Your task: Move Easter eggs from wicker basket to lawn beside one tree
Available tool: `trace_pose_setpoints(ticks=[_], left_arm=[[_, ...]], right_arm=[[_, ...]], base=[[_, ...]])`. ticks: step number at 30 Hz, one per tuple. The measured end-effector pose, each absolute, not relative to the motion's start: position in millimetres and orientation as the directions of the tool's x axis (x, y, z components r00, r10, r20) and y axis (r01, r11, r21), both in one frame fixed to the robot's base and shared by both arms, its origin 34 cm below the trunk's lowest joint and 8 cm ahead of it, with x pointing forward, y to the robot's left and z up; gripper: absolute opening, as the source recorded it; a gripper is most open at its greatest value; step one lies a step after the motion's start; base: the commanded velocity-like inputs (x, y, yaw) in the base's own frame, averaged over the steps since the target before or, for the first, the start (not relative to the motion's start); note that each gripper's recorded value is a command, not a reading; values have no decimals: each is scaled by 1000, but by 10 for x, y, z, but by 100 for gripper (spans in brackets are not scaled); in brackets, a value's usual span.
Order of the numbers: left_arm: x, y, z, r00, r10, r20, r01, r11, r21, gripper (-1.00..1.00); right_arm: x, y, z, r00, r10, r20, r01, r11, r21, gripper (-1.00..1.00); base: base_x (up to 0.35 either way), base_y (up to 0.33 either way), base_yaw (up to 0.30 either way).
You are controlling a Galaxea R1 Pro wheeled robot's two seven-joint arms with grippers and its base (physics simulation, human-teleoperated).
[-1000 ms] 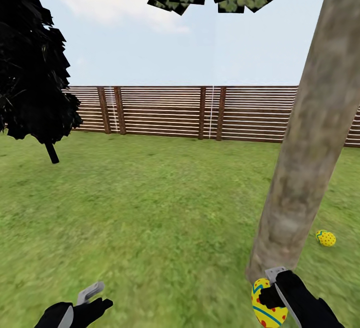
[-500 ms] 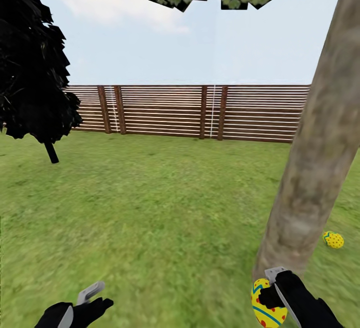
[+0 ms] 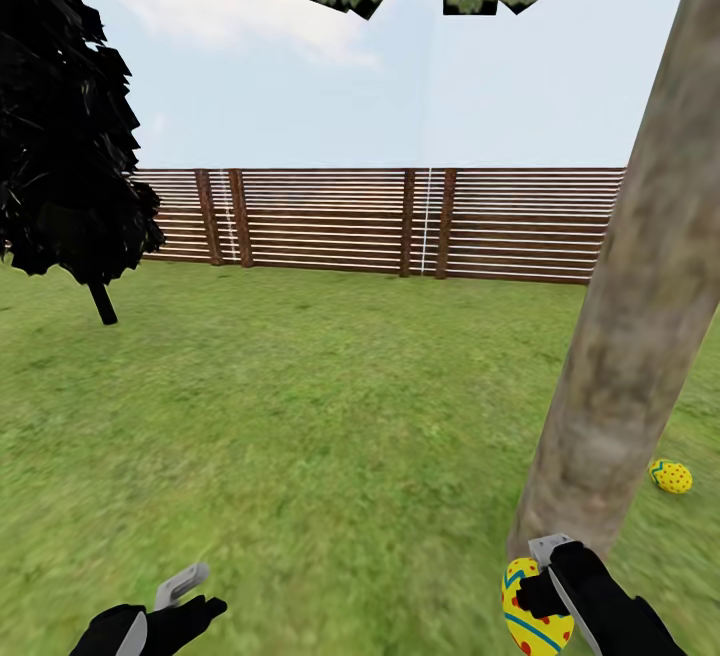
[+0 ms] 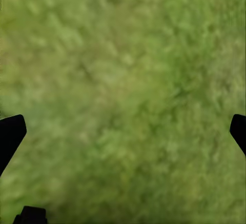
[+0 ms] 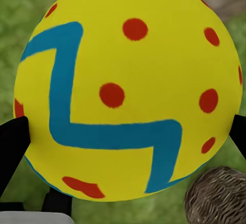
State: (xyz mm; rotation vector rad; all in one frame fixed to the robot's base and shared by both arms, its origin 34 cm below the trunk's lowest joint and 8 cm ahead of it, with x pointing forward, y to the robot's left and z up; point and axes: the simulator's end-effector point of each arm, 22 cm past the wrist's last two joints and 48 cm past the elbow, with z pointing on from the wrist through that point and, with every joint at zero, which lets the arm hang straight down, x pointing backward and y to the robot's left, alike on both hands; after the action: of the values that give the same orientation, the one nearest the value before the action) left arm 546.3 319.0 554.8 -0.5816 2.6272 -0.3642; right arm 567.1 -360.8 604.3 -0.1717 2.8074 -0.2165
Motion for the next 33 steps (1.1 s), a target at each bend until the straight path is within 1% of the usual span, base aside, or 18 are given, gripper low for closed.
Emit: trace_pose_setpoints(ticks=[29, 33], left_arm=[[5408, 3198, 5010, -825, -447, -346, -337, 881, -333, 100], [5407, 3201, 4945, -821, -452, -348, -339, 877, -340, 100]], right_arm=[[5618, -3615, 5507, -942, -140, -306, -91, 982, -167, -100], [5608, -3608, 5432, -941, -140, -306, -92, 982, -167, -100]], base=[[0, 0, 0], [248, 0, 0]])
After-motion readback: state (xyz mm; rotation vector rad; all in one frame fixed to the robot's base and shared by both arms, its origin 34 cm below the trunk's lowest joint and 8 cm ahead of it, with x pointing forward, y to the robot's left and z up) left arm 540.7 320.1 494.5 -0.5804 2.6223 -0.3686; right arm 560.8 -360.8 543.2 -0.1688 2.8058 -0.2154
